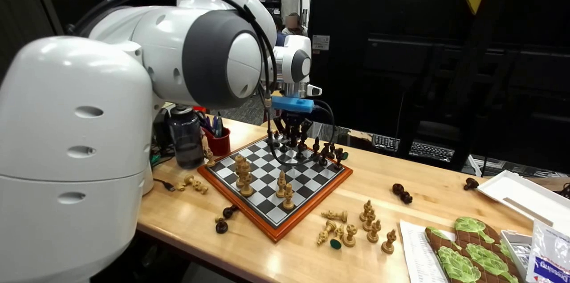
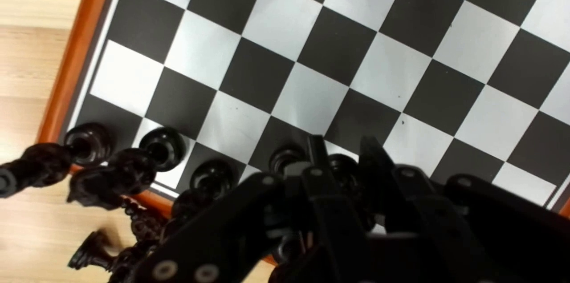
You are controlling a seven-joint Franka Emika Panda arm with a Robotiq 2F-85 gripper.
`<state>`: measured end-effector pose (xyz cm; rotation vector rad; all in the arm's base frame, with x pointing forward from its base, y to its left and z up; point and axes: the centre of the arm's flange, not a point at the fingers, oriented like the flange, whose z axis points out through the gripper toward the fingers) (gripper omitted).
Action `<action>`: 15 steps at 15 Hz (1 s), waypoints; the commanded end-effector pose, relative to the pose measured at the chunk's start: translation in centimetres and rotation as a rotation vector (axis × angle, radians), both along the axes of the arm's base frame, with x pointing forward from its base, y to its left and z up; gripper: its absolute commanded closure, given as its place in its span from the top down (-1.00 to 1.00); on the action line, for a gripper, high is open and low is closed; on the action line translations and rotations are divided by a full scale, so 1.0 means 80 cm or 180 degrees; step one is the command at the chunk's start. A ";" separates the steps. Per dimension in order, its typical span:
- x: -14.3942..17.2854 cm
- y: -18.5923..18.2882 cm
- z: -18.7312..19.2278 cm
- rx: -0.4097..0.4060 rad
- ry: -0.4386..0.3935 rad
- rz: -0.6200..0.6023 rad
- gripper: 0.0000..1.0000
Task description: Put the dark brown chess piece on the chess board
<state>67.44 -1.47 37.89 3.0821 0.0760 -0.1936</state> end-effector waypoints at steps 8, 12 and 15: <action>0.002 -0.009 0.011 0.0168 0.0096 0.0003 -0.88; 0.004 -0.008 0.003 0.0262 0.0114 -0.0021 -0.88; 0.003 -0.010 -0.002 0.0309 0.0110 -0.0035 -0.88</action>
